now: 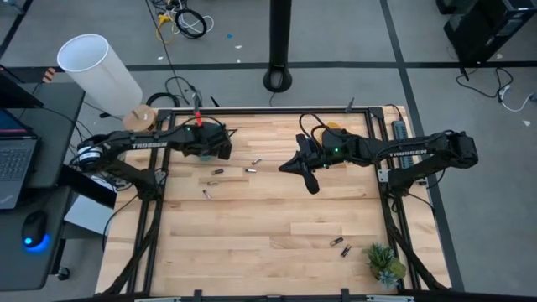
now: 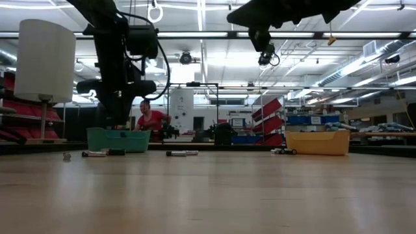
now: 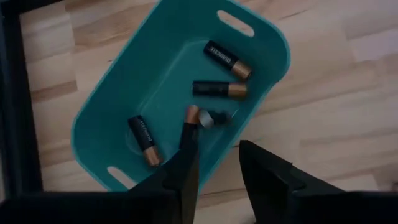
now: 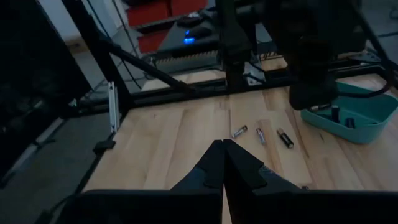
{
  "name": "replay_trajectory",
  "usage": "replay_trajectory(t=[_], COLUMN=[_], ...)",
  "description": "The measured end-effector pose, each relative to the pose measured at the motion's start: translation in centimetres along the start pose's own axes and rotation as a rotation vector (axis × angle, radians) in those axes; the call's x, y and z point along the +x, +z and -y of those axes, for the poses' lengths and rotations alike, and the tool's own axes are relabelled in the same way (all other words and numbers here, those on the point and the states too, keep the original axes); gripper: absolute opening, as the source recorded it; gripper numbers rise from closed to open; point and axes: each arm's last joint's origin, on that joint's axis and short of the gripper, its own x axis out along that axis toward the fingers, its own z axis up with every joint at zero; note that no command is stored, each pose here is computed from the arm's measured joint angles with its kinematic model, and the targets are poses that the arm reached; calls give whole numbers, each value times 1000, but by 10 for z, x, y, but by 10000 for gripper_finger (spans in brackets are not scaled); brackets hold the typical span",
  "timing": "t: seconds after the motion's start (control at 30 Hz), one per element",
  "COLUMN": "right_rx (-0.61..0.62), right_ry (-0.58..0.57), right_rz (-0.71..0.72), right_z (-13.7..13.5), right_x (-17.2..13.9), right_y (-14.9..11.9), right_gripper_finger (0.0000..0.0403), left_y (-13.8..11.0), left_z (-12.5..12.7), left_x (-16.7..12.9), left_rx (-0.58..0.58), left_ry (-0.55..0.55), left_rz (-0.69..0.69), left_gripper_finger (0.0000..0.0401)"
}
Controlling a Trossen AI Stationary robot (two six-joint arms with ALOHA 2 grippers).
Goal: Sort batteries
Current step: Put the black battery into the blue bin, then put the silver battery into the yellow bin
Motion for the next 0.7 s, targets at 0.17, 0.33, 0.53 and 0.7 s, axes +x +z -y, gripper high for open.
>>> replay_trajectory(t=[0.17,0.33,0.53,0.7], right_rx=[56,73,71,78], right_ry=[-59,-95,-117,-138], right_rz=[15,58,120,141], right_z=[2,2,1,1], right_x=[0,0,0,-1], right_y=[1,4,9,11], right_gripper_finger=[13,10,12,10], left_y=[-3,-16,-48,-66], left_z=[-3,1,16,26], left_x=[-15,-39,-55,-48], left_rx=[94,219,385,455], left_ry=[-74,-287,-434,-381], left_rz=[-13,-86,-226,-328], left_gripper_finger=[132,131,131,131])
